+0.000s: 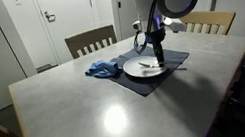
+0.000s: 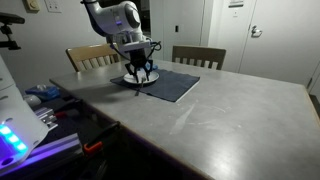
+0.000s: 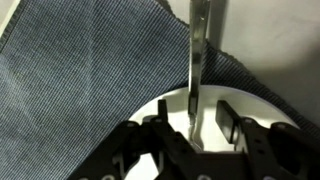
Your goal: Put the silver fork on top of the white plate
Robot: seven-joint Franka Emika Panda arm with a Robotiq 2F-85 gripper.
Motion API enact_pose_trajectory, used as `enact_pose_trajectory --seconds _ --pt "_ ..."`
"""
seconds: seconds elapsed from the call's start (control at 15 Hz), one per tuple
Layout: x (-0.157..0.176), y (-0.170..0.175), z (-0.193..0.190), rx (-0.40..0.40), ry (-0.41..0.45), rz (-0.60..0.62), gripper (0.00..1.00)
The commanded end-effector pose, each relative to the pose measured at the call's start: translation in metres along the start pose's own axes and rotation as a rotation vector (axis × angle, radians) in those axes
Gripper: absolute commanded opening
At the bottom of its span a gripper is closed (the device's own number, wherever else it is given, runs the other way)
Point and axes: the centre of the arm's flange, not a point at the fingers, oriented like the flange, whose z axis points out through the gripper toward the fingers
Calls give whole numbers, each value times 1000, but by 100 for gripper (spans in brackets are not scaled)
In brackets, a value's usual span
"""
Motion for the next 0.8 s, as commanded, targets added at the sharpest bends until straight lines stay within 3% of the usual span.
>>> enact_pose_trajectory --seconds 0.0,0.13,0.73 --pt "-22 -8 -24 -4 -14 5 84" --pt "-28 -10 -37 -14 -27 25 99" --pt "-34 2 -90 33 5 8 100"
